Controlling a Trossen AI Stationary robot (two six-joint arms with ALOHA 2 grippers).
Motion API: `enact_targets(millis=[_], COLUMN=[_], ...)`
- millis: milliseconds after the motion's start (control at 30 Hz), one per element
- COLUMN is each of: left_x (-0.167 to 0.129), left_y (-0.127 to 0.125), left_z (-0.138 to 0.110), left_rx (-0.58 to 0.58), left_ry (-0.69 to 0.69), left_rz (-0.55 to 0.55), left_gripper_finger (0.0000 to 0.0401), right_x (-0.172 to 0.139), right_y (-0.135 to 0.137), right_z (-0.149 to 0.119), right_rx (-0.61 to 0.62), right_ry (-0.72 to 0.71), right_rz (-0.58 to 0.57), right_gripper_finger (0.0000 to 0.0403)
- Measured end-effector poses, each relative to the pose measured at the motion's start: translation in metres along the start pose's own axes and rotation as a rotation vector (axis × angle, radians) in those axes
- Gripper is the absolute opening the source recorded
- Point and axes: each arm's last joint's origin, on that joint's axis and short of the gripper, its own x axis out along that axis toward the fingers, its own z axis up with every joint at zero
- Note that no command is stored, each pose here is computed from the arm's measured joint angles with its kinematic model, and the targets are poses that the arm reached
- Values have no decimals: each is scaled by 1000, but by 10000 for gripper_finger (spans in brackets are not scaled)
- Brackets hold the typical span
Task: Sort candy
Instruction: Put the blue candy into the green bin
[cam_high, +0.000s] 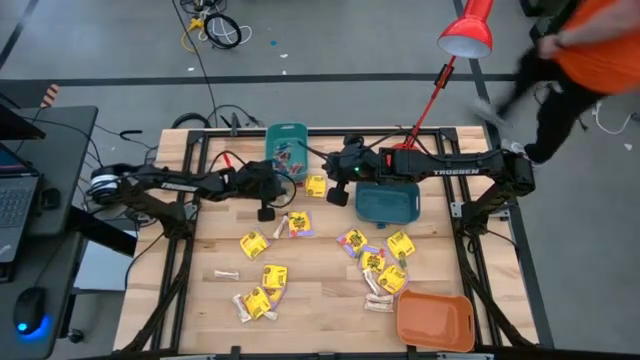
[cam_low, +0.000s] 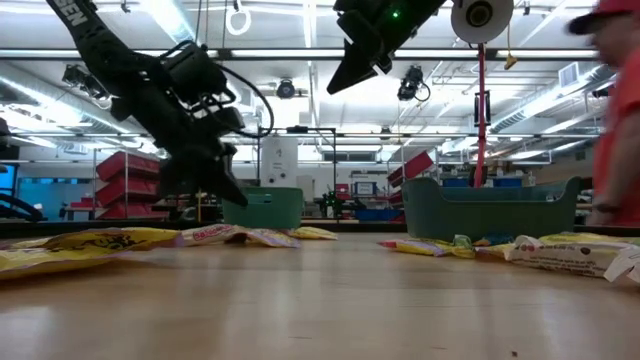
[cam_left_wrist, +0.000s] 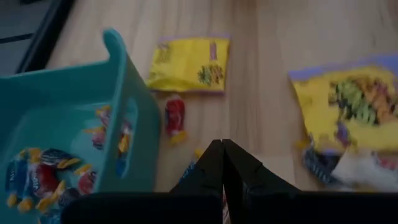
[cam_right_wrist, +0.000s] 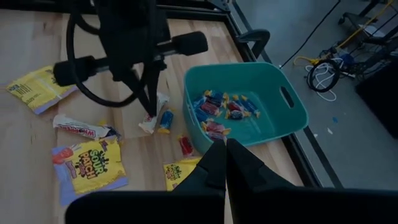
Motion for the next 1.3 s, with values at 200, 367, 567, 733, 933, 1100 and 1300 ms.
enact_targets(millis=[200, 367, 567, 733, 933, 1100, 1300], left_x=[10, 15, 17, 16, 15, 14, 12], left_y=[-3, -4, -5, -7, -10, -8, 0], left_z=[-8, -12, -15, -18, -20, -14, -7], left_rx=[75, 77, 73, 69, 60, 62, 76], left_ry=[61, 85, 111, 124, 131, 80, 39], left_rz=[-23, -23, -25, -88, -154, -138, -6], left_gripper_finger=[1, 0, 0, 0, 0, 0, 0], right_x=[-1, -1, -1, -1, -1, -1, -1], right_y=[3, 3, 3, 3, 3, 3, 3], right_z=[0, 0, 0, 0, 0, 0, 0], right_rx=[-9, -10, -10, -12, -12, -22, -21], right_ry=[-1, -1, -1, 5, 5, -1, -2], right_rz=[8, 8, 8, 8, 8, 8, 7], right_gripper_finger=[0, 0, 0, 0, 0, 0, 0])
